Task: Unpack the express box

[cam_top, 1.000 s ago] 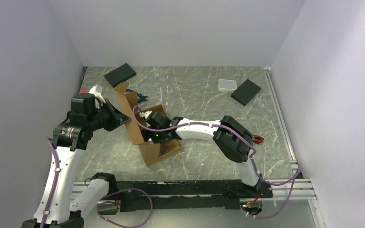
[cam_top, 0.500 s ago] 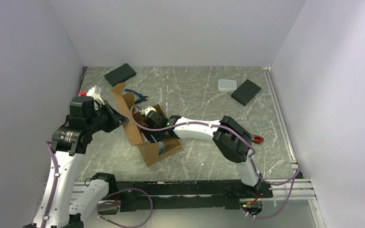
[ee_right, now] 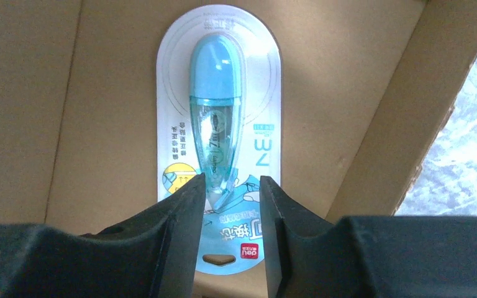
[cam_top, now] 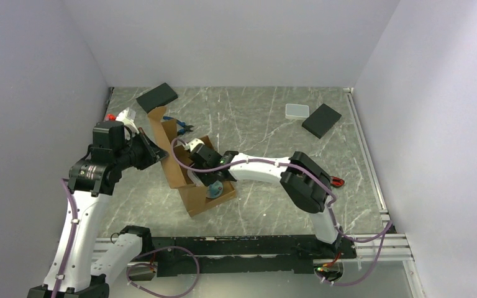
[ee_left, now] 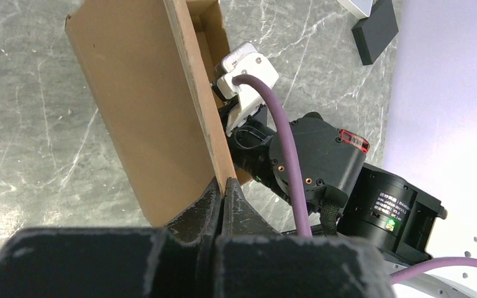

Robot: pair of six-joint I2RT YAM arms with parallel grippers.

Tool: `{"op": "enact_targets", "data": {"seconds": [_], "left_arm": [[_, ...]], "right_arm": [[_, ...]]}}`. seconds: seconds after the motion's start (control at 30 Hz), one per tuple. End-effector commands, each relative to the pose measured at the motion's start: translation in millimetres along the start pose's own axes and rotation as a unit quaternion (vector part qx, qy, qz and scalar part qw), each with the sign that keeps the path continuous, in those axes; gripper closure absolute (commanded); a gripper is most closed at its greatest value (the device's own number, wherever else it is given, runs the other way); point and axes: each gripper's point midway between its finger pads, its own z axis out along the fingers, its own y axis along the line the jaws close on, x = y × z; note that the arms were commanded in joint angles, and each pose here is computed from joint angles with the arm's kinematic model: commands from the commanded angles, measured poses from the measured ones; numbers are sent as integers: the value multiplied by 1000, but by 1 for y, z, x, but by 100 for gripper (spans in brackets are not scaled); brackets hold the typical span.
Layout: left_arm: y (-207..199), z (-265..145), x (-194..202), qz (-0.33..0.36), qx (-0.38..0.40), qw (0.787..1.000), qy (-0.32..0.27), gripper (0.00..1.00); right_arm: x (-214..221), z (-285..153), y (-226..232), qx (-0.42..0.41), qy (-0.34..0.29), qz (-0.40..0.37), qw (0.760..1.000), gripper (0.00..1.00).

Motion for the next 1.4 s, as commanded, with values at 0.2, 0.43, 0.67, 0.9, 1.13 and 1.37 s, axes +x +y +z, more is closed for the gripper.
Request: {"op": "enact_targets", "data": {"seconds": [0.2, 0.43, 0.67, 0.9, 1.13, 1.37], "left_arm": [[17, 5, 7, 22, -29, 999, 10, 100], [18, 3, 10, 20, -28, 999, 12, 100], [19, -4, 8, 20, -36, 999, 5, 100], [20, -12, 3, -9, -58, 998, -5, 84], [2, -14, -5, -32, -29, 999, -11, 58], [-35, -30, -20, 8, 59, 997, -40, 25]], "right_arm": [[-45, -26, 21, -86, -105, -9, 991, 44], [-40, 0, 26, -92, -89, -9, 992, 40], [-39, 22, 16, -54, -79, -24, 995, 46], [-36, 32, 5, -21, -78, -23, 996, 57], [-50, 17, 13, -42, -99, -11, 994, 84], [-63, 5, 12, -42, -107, 6, 993, 100]]}}
